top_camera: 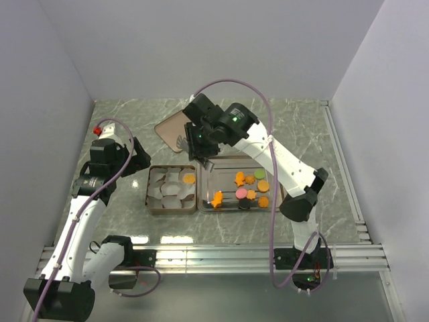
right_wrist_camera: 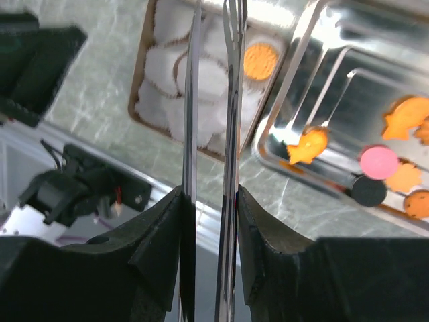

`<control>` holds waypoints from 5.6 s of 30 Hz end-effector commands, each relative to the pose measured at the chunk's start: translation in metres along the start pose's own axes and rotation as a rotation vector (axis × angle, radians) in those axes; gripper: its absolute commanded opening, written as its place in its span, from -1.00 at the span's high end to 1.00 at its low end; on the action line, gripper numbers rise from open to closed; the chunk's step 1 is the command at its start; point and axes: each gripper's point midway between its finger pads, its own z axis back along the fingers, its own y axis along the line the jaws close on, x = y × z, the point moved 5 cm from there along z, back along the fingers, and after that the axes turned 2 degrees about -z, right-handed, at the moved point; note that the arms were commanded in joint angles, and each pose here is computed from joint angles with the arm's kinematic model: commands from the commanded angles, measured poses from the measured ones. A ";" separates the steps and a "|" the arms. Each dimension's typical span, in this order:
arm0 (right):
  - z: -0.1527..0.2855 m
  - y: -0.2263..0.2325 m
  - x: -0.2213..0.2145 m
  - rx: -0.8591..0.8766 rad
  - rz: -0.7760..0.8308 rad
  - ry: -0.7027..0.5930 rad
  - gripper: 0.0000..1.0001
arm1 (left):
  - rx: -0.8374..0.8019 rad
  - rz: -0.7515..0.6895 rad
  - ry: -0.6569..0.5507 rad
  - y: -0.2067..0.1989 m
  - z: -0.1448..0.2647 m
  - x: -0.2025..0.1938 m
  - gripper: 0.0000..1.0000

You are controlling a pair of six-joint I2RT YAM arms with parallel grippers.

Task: Pack the cookies

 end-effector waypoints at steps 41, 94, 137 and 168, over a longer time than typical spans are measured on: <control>-0.038 -0.081 -0.129 -0.253 -0.033 0.247 -0.21 | 0.009 -0.002 -0.020 -0.002 -0.002 0.003 -0.99; -0.030 0.019 -0.022 -0.002 0.023 0.117 0.31 | -0.013 -0.011 -0.064 -0.008 0.009 0.006 -0.99; -0.076 0.007 -0.017 -0.025 -0.064 0.138 -0.05 | -0.006 -0.023 -0.024 -0.011 0.002 0.000 -0.99; -0.012 -0.195 -0.097 -0.347 -0.291 0.102 -0.04 | 0.078 0.020 -0.050 -0.003 0.004 -0.001 -0.99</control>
